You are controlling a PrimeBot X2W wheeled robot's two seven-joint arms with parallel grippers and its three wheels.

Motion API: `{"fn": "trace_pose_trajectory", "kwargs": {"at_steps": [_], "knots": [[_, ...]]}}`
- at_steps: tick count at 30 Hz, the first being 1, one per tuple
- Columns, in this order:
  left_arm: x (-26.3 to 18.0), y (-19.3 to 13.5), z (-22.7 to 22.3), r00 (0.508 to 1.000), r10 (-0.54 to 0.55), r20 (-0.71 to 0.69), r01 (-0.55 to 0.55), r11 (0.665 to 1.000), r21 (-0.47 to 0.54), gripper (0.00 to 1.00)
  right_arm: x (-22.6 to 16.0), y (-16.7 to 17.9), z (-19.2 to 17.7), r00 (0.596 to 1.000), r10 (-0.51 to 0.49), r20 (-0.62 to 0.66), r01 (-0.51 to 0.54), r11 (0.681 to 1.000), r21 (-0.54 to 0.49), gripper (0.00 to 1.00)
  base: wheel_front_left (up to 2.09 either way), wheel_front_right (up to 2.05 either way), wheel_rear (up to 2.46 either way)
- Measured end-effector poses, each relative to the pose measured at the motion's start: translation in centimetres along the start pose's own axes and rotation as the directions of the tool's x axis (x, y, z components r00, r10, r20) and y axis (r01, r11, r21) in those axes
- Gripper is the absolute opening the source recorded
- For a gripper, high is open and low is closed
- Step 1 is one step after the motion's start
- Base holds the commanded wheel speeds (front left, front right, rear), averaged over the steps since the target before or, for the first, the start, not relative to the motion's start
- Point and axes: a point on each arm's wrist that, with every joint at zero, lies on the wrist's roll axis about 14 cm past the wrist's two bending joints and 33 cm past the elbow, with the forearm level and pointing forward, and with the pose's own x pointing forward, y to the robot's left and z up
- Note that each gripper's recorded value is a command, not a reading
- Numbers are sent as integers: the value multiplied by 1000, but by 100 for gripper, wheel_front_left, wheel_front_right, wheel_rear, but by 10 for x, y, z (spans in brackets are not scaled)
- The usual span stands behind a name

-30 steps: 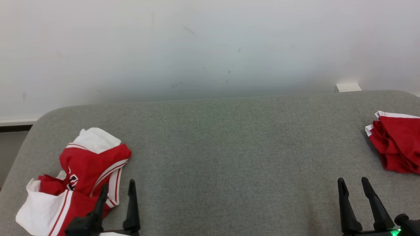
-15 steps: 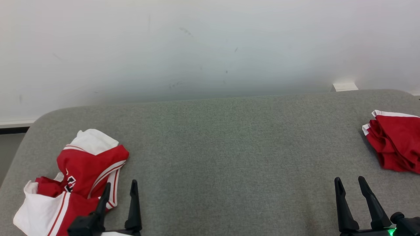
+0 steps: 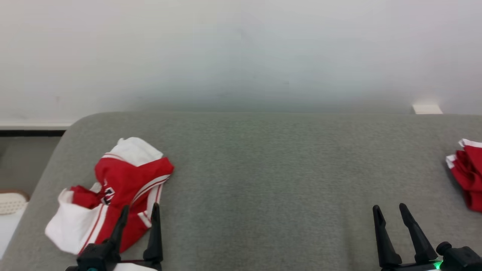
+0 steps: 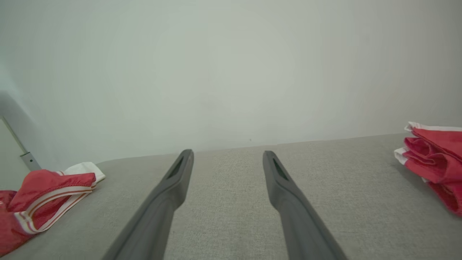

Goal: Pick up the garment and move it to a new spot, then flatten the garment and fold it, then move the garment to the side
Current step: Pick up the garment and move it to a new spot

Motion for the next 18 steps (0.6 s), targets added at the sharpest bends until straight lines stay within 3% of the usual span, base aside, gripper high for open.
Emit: {"fn": "trace_pose_trajectory", "kwargs": {"at_steps": [7,18], "knots": [[-22,51,10,988,154,24,-155,988,27,100,20,46,-26,986,151,-74,-150,988,23,100,0,0,0],[-73,115,13,931,363,18,-364,930,50,100,44,120,-53,917,374,-138,-368,927,65,100,0,0,0]]}}
